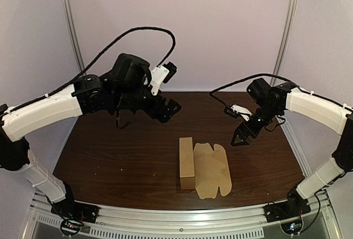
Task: Fold the paper box
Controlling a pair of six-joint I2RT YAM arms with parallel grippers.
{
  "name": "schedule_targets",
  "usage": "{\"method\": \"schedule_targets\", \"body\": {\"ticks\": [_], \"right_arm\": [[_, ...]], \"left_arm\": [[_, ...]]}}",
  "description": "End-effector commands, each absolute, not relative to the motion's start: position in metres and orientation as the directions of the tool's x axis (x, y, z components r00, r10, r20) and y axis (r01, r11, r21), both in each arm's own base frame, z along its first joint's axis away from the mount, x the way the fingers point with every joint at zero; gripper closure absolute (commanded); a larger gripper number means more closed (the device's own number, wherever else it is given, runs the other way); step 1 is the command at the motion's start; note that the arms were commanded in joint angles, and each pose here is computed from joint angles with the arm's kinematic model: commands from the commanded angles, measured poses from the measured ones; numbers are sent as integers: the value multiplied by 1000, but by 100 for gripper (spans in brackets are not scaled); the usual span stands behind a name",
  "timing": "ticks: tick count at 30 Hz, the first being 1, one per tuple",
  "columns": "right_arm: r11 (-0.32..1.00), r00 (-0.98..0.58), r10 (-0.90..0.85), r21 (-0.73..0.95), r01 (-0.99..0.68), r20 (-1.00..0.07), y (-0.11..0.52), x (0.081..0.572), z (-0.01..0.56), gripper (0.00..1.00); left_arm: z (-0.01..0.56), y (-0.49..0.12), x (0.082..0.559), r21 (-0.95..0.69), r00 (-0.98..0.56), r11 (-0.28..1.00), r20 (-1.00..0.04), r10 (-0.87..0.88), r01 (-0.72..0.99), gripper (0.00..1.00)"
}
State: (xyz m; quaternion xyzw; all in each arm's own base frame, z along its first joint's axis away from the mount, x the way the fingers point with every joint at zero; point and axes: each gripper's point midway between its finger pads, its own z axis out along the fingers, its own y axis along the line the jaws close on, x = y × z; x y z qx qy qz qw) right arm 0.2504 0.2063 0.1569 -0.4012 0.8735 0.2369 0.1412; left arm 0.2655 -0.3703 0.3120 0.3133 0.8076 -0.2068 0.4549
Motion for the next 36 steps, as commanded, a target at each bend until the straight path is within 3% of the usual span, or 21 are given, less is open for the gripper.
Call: {"method": "schedule_targets", "body": {"ticks": [1, 9, 14, 19, 24, 36], "right_arm": [[583, -622, -618, 250, -773, -481, 202, 256, 172, 10], [600, -681, -587, 329, -729, -438, 204, 258, 153, 9], [587, -677, -585, 342, -734, -447, 207, 256, 156, 9], [582, -678, -593, 351, -734, -435, 206, 252, 150, 11], [580, -676, -596, 349, -736, -434, 205, 251, 151, 12], [581, -666, -610, 330, -744, -429, 202, 249, 147, 13]], "left_arm": [[207, -340, 268, 141, -513, 753, -651, 560, 643, 3], [220, -335, 265, 13, -492, 806, -786, 374, 592, 2], [194, -343, 266, -52, -561, 831, -761, 326, 554, 3], [194, -377, 250, -214, -590, 737, -752, 295, 641, 3], [173, -418, 227, -332, -663, 630, -627, 409, 703, 3], [108, -394, 213, -276, -726, 696, -465, 507, 663, 3]]}}
